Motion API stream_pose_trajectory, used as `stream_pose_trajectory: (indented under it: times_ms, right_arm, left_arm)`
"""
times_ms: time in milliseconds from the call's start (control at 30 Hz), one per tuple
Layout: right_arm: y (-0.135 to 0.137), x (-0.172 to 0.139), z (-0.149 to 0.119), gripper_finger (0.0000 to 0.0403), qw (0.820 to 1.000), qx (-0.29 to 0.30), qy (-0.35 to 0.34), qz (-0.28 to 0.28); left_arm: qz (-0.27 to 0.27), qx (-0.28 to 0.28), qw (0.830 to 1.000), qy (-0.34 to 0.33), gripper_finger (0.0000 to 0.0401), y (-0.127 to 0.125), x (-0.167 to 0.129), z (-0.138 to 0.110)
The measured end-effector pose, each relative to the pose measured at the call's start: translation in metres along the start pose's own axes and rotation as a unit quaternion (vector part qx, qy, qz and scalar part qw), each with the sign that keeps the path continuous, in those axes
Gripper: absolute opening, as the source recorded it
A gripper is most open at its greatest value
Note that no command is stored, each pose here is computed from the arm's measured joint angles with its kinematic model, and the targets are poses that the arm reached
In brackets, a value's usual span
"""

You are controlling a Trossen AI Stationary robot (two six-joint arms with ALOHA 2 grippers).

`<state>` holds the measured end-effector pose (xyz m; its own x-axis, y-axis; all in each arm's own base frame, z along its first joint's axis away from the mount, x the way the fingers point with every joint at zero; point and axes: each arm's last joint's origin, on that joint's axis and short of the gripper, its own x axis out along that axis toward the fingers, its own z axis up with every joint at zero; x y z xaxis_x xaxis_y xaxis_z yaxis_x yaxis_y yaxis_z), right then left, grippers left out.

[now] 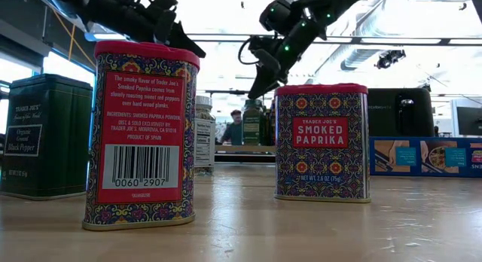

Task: Shelf spices
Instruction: Put the green seasoning bottle on the shelf aligned with the other green seasoning bottle

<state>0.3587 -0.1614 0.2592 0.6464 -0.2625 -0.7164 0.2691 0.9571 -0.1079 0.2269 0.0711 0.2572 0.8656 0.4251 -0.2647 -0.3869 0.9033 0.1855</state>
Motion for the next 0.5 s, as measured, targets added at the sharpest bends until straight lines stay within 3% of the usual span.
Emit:
stream_pose_trajectory:
  times_ms: [200, 500]
  right_arm:
    - [-0.0012, -0.0007, -0.0028, 0.0071, 1.000, -0.005, 0.014, 0.002]
    - [-0.0040, -0.0017, -0.0035, 0.0071, 0.998, -0.066, 0.017, -0.002]
  left_arm:
    - [0.003, -0.006, 1.000, 0.002, 0.0303, 0.0012, 0.0002, -0.0005]
    - [0.002, -0.006, 1.000, 0.006, 0.0303, 0.0011, 0.0002, -0.0012]
